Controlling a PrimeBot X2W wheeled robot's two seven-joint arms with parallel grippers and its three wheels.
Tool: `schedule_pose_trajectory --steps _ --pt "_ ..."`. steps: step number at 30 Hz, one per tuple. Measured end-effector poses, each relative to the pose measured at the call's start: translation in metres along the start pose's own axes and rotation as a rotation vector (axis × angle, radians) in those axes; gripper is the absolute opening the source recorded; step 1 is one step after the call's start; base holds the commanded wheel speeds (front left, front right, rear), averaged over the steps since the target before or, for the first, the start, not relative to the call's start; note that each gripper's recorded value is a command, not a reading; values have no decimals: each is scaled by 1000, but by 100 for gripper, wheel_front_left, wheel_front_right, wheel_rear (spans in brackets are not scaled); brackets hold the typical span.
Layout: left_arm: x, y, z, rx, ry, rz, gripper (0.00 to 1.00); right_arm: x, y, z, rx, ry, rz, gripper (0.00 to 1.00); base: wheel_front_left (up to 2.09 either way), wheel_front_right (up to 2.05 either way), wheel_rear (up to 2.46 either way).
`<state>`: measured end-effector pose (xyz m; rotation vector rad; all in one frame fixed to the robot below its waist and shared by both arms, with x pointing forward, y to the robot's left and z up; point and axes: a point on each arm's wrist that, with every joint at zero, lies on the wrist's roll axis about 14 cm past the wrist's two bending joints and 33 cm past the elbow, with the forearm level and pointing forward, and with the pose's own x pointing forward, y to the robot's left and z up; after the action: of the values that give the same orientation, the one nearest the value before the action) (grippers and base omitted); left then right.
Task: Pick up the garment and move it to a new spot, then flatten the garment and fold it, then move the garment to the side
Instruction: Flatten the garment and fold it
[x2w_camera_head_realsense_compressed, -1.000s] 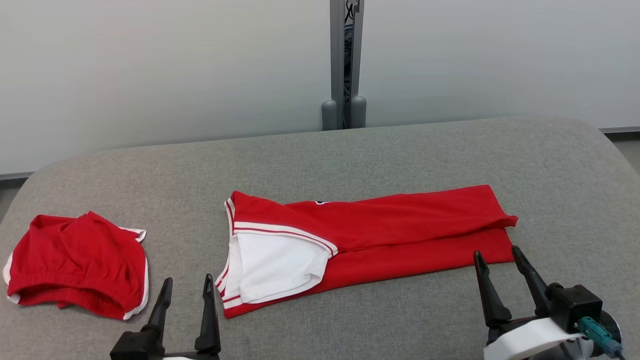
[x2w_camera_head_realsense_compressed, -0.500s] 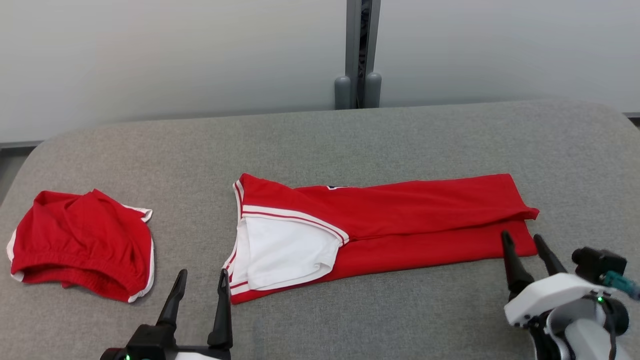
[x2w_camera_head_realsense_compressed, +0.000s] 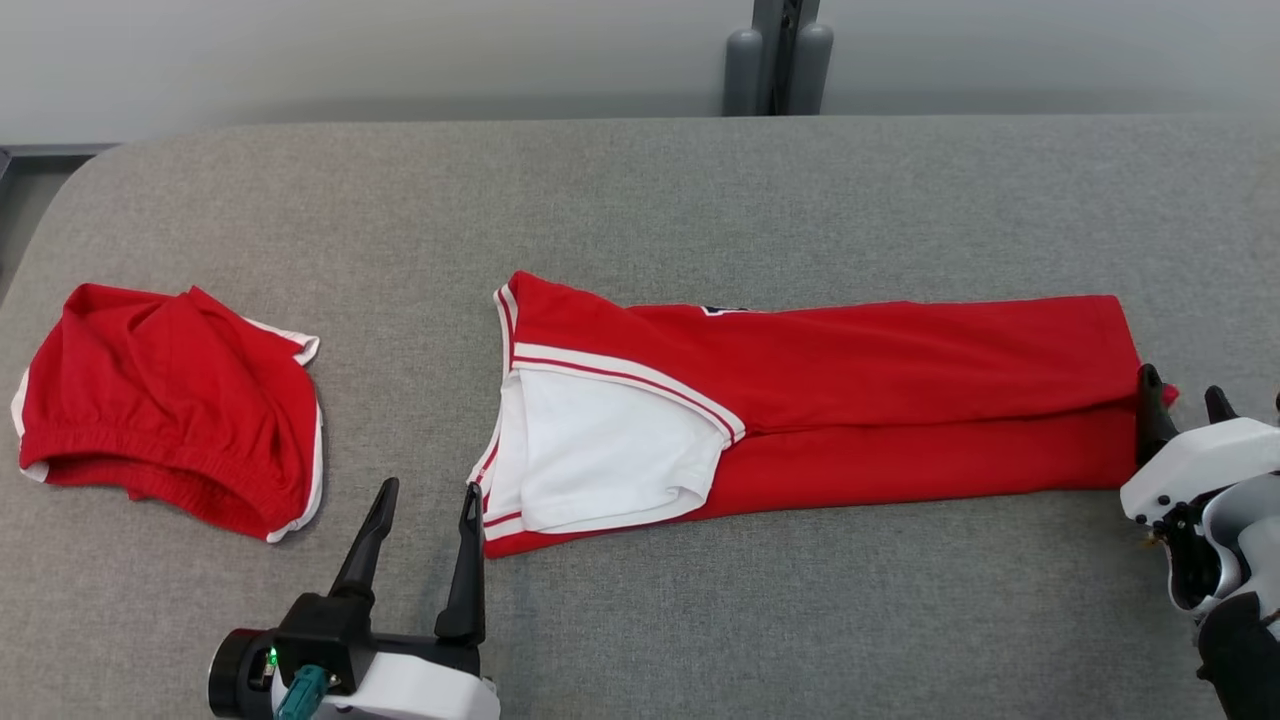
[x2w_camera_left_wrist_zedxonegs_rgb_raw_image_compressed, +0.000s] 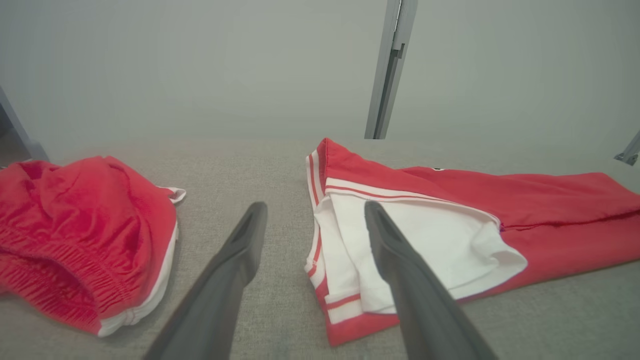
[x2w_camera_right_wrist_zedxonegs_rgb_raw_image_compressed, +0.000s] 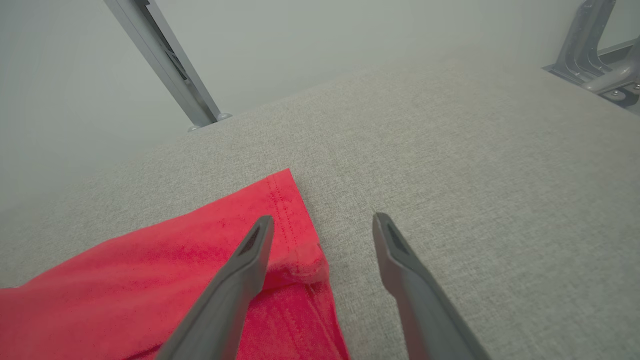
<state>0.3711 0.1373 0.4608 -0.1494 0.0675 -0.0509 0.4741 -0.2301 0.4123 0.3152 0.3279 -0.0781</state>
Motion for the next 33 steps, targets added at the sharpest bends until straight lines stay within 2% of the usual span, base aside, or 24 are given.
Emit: schedule_pose_trajectory --steps 6,12,13,16,24,33 --pt "7 2 -9 5 26 5 100 6 3 -42 -28 137 -11 100 0 0 0" --pt "14 -5 -10 10 26 -23 100 2 5 -56 -33 185 -19 100 0 0 0" --pt "15 -6 -10 10 26 -27 100 1 5 -57 -31 188 -19 89 0 0 0" --pt "16 -10 -9 10 23 -37 100 -1 5 -58 -31 186 -21 1 0 0 0" --pt "16 -10 -5 17 11 -44 100 -2 -1 -42 -30 126 -23 0 0 0 0" --pt "15 -13 2 23 -10 -53 100 -4 -47 22 -76 -22 -93 0 0 0 0"
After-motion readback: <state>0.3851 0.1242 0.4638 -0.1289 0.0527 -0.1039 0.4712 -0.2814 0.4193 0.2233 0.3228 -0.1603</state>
